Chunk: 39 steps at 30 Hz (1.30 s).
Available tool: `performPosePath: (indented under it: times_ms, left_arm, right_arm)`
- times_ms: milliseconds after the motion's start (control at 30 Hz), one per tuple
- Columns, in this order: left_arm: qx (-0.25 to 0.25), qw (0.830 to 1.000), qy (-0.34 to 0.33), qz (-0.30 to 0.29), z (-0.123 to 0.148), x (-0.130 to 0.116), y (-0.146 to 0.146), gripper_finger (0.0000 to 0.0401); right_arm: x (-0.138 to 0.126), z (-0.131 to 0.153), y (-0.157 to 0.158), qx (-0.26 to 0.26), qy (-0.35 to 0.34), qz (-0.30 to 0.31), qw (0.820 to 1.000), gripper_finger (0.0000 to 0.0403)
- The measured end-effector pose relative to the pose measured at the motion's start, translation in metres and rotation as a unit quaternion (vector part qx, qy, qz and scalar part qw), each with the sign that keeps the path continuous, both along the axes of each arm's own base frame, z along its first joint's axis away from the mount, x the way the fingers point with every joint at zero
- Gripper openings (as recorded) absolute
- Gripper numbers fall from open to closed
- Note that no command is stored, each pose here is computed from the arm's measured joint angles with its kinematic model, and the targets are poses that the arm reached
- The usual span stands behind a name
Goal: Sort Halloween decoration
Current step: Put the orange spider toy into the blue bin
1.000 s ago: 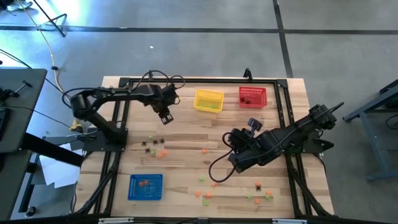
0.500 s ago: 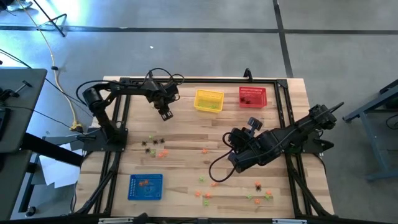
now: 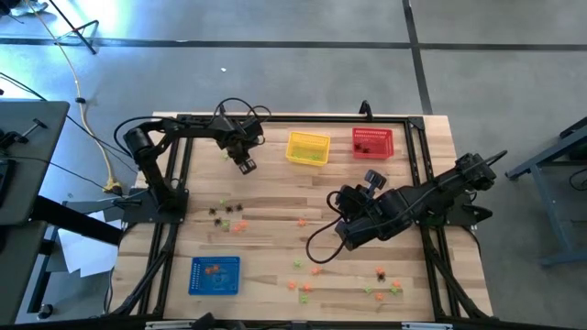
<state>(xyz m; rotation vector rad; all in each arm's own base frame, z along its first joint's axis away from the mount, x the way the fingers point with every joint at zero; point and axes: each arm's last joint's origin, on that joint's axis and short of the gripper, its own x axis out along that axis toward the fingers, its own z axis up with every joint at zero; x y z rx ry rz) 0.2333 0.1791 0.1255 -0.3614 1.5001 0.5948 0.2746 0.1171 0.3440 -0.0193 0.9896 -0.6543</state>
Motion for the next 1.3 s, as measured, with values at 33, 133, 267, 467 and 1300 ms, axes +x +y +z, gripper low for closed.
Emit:
performPosePath:
  times_ms: [33, 133, 267, 467, 1300]
  left_arm:
    - [0.001, 1.000, 0.001, 0.005, 0.000, 0.000, 0.000, 0.0028]
    - [0.002, 1.000, 0.000, 0.025, 0.000, -0.001, 0.000, 0.0008]
    - [0.013, 0.999, -0.011, 0.028, 0.011, 0.002, -0.005, 0.0003]
    - [0.029, 0.998, -0.056, 0.018, 0.072, 0.005, -0.024, 0.0001]
    - [-0.176, 0.967, -0.170, 0.066, 0.170, -0.058, -0.321, 0.0000]
  right_arm:
    - [0.000, 0.000, 0.000, 0.000, 0.000, 0.000, 1.000, 0.0083]
    - [0.000, 0.000, 0.000, 0.000, 0.000, 0.000, 1.000, 0.0083]
    - [0.000, 0.000, 0.000, 0.000, 0.000, 0.000, 1.000, 0.0083]
    - [0.000, 0.000, 0.000, 0.002, -0.003, -0.003, 1.000, 0.0083]
    - [0.003, 0.000, 0.002, 0.025, -0.035, -0.027, 0.999, 0.0083]
